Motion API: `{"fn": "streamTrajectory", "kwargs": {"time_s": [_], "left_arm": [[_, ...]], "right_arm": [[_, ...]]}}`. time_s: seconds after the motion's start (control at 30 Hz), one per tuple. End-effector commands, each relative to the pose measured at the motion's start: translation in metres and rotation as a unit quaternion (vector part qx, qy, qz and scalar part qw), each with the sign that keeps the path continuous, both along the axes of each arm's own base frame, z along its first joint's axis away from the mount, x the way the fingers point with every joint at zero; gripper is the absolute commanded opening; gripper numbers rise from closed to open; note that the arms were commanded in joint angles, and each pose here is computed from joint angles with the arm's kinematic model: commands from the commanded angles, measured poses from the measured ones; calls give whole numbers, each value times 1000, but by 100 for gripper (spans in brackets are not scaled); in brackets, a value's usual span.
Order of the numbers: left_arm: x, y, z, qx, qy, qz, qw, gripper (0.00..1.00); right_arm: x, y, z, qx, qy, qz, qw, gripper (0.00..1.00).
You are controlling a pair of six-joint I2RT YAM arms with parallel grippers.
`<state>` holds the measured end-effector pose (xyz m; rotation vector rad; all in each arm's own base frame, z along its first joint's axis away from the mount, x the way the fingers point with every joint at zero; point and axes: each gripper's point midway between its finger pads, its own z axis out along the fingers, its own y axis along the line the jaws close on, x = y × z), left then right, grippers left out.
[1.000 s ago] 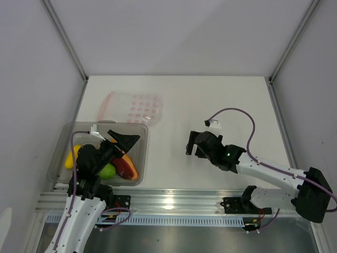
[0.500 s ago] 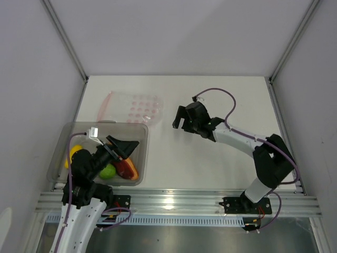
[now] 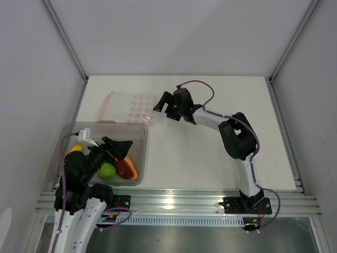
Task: Place the food in the zip-top bag and seal the zipper
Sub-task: Pick up the zipper food storage bag at the center of the board.
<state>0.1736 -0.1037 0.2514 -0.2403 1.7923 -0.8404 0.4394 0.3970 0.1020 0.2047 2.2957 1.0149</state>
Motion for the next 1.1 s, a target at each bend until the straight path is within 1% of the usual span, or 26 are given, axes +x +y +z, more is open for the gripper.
{"fn": "streamTrajectory", "kwargs": {"time_s": [0.0,0.1,0.17,0.2,0.27,0.37,0.5,0.6,0.63,0.7,0.73,0.8,0.9,0.93,1.0,1.03,1.07], "left_arm": [[0,10,4,28,-7,19,999,99],[1,9,1,29,-5,17,999,100],[2,9,-2,29,1,16,999,99],[3,8,-2,28,2,15,1000,99],[3,5,-2,24,8,7,1000,99],[2,0,-1,17,12,-5,1000,100],[0,1,1,18,6,-4,1000,99],[0,3,1,22,3,0,1000,100],[-1,3,2,23,2,0,1000,99],[-1,4,2,26,3,0,1000,100],[-1,3,2,26,5,-1,1000,100],[-1,3,2,28,7,-4,1000,99],[-2,2,2,32,12,-7,999,100],[-3,2,0,34,19,-9,999,99],[-6,2,6,34,17,-10,999,99],[-8,3,2,36,25,-11,999,100],[-9,3,5,37,23,-11,999,100]], "right_arm": [[2,18,9,44,12,-5,999,99],[-10,22,-5,44,27,-13,999,99],[-12,25,-10,55,29,-16,998,99],[-13,28,-20,53,37,-16,998,99],[-13,35,-24,71,44,-6,996,99],[-10,38,-36,78,49,-9,996,97],[-6,40,-46,83,48,-17,995,95],[-2,44,-44,96,43,-14,994,89],[-2,44,-47,100,45,-13,994,85],[1,46,-42,115,39,-11,993,81],[1,47,-43,120,40,-11,992,77],[1,47,-43,126,39,-11,991,74],[3,47,-37,144,31,-9,989,62],[5,49,-30,156,22,-6,987,51],[6,47,-27,171,24,-6,985,39],[8,47,-23,179,22,-6,984,31],[9,47,-21,184,24,-7,983,26]]}}
